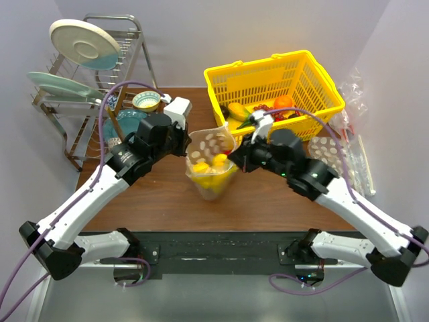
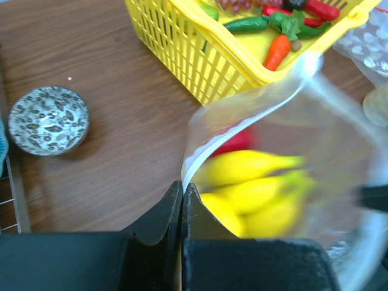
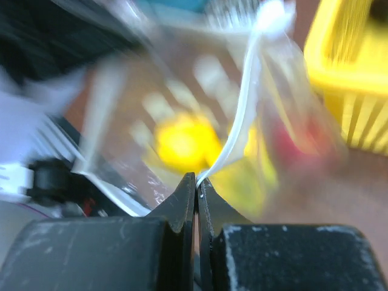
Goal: Place the food in the zip-top bag and seal the zipper
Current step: Adjust the zipper food storage bag at the center of the board.
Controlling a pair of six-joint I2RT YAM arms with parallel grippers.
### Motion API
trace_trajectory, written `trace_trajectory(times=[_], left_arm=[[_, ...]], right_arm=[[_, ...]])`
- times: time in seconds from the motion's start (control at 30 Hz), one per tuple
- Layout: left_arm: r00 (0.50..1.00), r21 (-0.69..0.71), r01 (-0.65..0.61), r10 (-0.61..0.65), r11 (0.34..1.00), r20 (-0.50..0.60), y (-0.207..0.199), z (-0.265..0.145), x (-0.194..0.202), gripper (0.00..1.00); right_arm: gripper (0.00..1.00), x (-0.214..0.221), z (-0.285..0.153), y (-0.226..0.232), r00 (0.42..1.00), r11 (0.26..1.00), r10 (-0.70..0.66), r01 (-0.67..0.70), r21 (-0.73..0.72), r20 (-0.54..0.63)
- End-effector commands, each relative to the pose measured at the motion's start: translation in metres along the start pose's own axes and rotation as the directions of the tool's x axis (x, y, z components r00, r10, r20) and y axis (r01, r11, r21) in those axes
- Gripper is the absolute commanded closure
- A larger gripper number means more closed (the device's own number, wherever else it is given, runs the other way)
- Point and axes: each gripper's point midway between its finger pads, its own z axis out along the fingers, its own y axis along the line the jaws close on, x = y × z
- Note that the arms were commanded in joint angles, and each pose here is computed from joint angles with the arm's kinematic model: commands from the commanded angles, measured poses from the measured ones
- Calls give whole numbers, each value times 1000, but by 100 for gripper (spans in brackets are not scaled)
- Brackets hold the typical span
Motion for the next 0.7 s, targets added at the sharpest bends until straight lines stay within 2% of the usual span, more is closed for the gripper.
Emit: trace_trajectory(times=[0.0,0.1,0.17,0.2,0.33,0.47,0.53,0.67], left_arm=[[996,-45,-7,11,999,89,8,-18,-28,100],[999,-31,-12,13,999,47,6,-4,-9,100],[999,-37,-12,14,999,38,8,2,-2,100],[999,-44,-14,16,999,35,10,6,4,100],[999,-92,-32,35,995,31,20,15,14,100],[998,-72,-50,51,996,22,18,25,23,100],[996,-17,-82,83,996,18,9,27,27,100],[992,-4,-114,114,993,50,8,29,22,100]], right_arm=[[100,54,22,-16,990,998,63,-58,37,-130],[100,57,29,-17,988,997,73,-68,40,-136],[94,66,38,-20,981,997,72,-64,53,-178],[80,66,41,-17,979,997,67,-60,44,-191],[51,60,47,-17,974,998,37,-25,57,-223],[50,31,40,-19,981,995,-26,44,95,-191],[51,-2,35,-25,987,982,-82,103,156,-135],[57,-55,19,-33,985,957,-161,172,236,-62]])
